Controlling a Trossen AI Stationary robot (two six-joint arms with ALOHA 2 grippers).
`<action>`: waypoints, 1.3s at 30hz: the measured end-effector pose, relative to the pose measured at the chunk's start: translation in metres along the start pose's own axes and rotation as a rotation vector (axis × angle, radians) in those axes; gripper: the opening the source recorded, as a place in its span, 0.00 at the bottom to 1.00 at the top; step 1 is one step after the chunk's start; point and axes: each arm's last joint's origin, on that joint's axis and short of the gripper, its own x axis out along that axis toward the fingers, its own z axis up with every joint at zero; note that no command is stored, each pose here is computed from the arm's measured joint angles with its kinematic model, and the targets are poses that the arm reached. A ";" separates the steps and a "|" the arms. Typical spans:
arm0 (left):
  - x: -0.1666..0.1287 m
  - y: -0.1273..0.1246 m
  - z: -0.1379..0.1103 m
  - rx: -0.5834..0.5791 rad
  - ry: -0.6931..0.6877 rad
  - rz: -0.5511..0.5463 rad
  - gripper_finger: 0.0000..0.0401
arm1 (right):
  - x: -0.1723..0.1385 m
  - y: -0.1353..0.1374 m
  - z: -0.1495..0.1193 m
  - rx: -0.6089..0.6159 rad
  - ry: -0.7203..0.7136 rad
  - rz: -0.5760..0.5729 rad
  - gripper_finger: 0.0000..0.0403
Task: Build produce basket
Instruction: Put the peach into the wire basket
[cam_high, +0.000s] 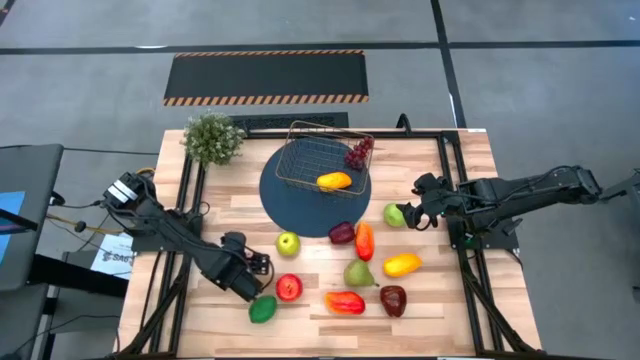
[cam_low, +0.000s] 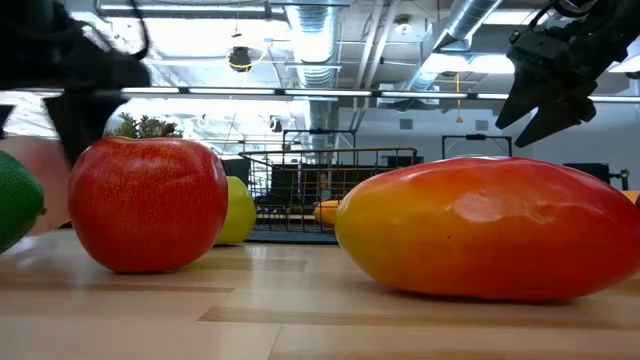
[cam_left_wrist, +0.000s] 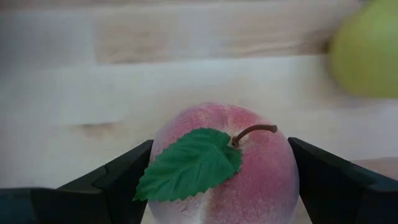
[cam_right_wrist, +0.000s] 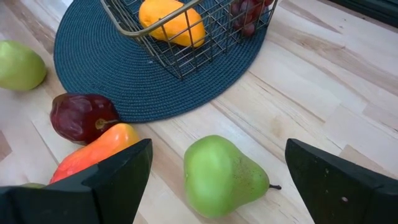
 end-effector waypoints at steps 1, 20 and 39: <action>-0.003 -0.003 0.003 0.011 -0.009 -0.005 0.78 | 0.000 0.000 0.000 0.000 0.000 0.000 0.96; -0.064 -0.075 0.127 0.321 -0.275 -0.062 0.78 | 0.000 0.000 0.000 0.003 0.000 0.000 0.96; -0.041 -0.128 0.292 0.405 -0.569 -0.375 0.78 | 0.000 0.000 0.000 0.020 0.000 0.001 0.96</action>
